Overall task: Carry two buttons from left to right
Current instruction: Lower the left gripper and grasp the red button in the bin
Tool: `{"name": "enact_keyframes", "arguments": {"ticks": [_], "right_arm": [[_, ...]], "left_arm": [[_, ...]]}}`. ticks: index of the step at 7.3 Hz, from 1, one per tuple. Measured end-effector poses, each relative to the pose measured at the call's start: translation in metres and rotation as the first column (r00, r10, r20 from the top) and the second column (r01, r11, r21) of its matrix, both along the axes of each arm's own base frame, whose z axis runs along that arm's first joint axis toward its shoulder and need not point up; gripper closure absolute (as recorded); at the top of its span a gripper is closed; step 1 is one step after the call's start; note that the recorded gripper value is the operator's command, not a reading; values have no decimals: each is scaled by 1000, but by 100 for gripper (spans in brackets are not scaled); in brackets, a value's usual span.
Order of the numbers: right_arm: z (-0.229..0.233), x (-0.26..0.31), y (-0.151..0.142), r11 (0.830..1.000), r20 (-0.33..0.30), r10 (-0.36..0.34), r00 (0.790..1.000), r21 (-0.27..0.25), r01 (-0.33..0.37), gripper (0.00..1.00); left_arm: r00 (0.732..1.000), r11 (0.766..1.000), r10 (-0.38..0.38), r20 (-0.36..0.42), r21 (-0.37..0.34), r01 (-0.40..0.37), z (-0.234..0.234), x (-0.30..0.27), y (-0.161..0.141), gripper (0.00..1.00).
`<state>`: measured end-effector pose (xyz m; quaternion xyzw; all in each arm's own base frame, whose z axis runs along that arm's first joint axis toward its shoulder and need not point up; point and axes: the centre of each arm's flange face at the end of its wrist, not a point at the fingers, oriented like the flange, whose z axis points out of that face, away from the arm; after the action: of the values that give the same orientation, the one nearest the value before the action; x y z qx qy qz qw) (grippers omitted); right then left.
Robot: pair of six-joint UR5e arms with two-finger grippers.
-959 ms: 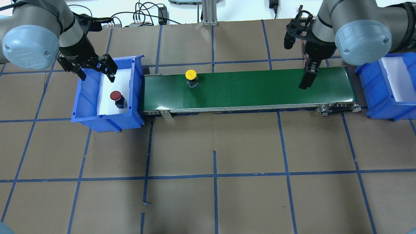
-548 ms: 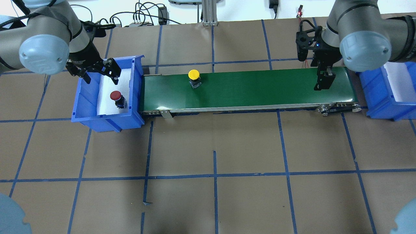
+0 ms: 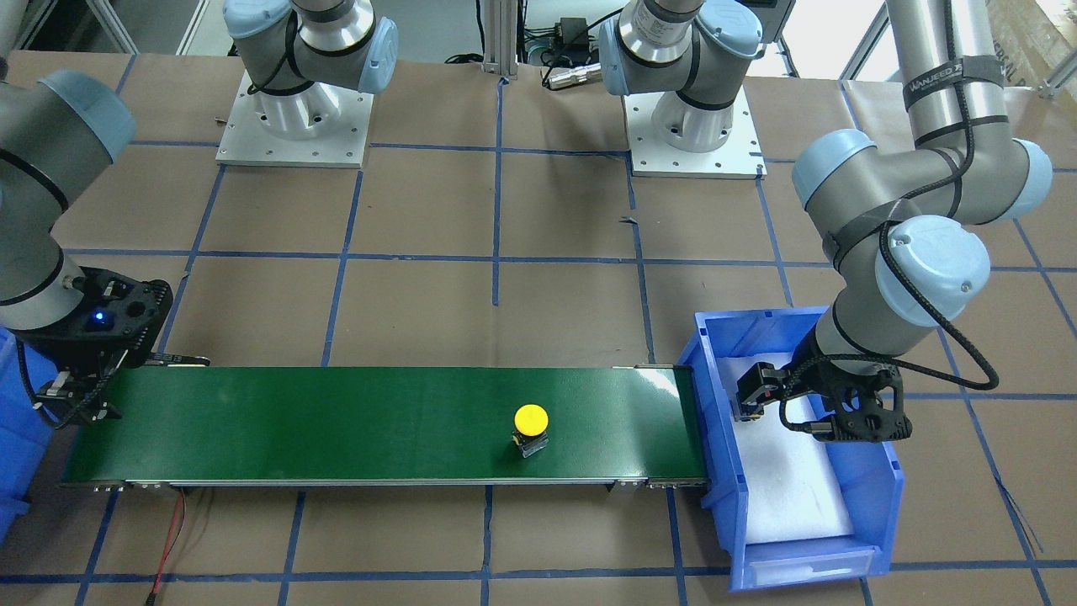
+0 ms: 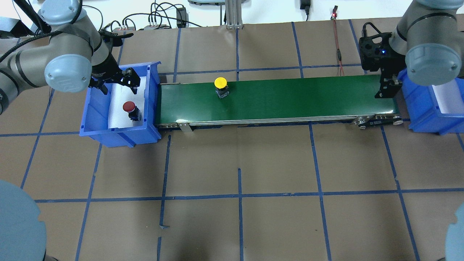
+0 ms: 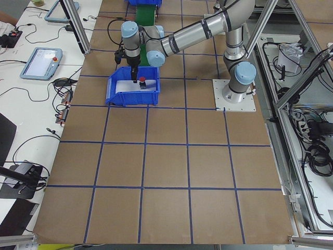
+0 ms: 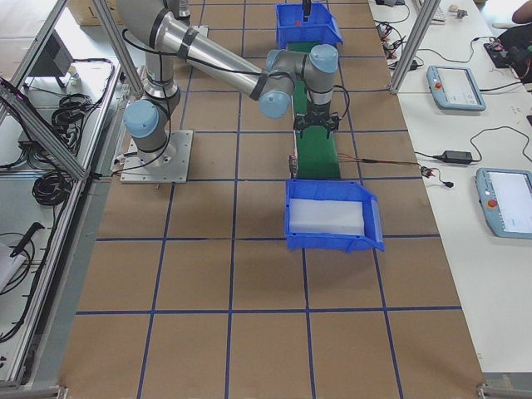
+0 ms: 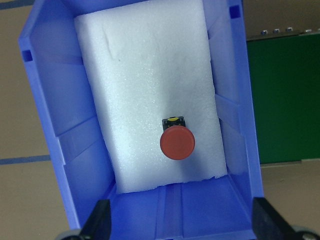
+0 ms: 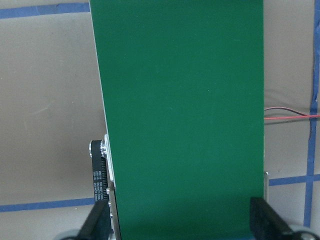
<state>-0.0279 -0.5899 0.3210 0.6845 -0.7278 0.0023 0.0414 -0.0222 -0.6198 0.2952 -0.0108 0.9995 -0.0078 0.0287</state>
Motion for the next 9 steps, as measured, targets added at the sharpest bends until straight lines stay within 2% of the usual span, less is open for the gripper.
{"name": "enact_keyframes", "arguments": {"ticks": [2, 4, 6, 9], "right_arm": [[-10, 2, -5, 998, 51, 57, 997, -3, -57, 2], [-16, 3, -7, 994, 70, 110, 991, -2, -110, 0], [-13, 3, -6, 997, 62, 75, 995, -2, -75, 0], [-12, 3, -5, 999, 57, 39, 998, 0, -40, 0]], "left_arm": [[999, 999, 52, -17, 10, -51, -11, 6, 1, 0], [995, 996, 87, -43, 28, -86, -21, 6, 2, 4], [994, 994, 96, -51, 55, -93, -35, 6, 9, 5], [990, 989, 130, -61, 75, -126, -44, 7, 16, 14]]}}
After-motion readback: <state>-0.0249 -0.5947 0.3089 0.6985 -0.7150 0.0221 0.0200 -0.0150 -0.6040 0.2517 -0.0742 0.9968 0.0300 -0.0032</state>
